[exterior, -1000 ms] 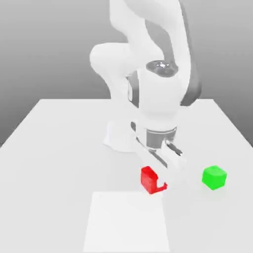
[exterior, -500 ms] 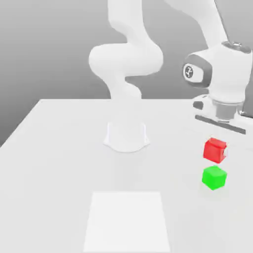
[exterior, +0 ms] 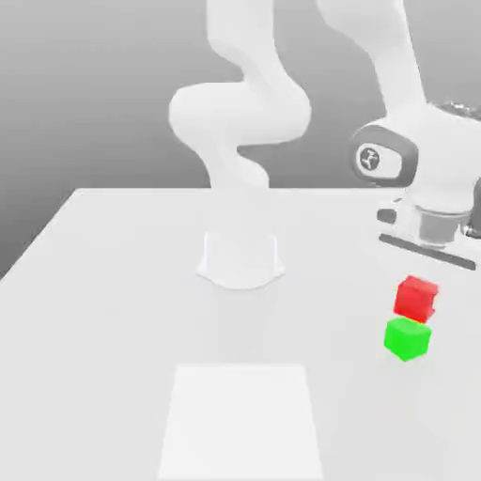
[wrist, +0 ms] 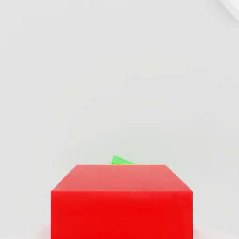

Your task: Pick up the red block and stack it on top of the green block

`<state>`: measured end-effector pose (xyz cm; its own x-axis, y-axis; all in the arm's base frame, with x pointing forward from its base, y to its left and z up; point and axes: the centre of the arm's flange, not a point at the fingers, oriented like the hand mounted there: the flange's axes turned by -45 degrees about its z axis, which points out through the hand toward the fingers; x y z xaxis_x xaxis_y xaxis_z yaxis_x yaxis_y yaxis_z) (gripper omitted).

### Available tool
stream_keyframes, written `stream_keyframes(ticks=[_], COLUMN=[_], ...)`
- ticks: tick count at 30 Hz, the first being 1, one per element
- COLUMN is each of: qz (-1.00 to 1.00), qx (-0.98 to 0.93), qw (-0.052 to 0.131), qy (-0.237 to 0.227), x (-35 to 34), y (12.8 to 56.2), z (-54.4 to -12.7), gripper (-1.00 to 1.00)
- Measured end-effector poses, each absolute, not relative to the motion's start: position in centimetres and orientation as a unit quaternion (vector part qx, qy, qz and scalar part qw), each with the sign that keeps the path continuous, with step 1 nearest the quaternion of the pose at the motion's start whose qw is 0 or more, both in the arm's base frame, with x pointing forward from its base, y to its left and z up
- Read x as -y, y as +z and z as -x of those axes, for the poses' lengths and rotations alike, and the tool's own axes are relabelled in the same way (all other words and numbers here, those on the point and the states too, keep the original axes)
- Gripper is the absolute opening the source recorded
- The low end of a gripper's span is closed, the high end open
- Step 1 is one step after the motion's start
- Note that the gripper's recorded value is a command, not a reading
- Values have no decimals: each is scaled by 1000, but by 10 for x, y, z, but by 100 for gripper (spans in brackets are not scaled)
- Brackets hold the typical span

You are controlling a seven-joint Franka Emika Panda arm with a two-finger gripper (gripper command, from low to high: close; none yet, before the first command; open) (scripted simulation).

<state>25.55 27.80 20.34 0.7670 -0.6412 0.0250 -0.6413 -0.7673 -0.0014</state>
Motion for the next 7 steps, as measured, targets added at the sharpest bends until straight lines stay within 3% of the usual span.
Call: stream_keyframes(ticks=[4,5,7], qz=[-942,-942,-942], qx=[337,336,336], qw=[0,0,0], qy=[4,2,2], x=[-278,-278,-278], y=[185,181,181], z=[-249,-247,-247], gripper=[-100,100,100])
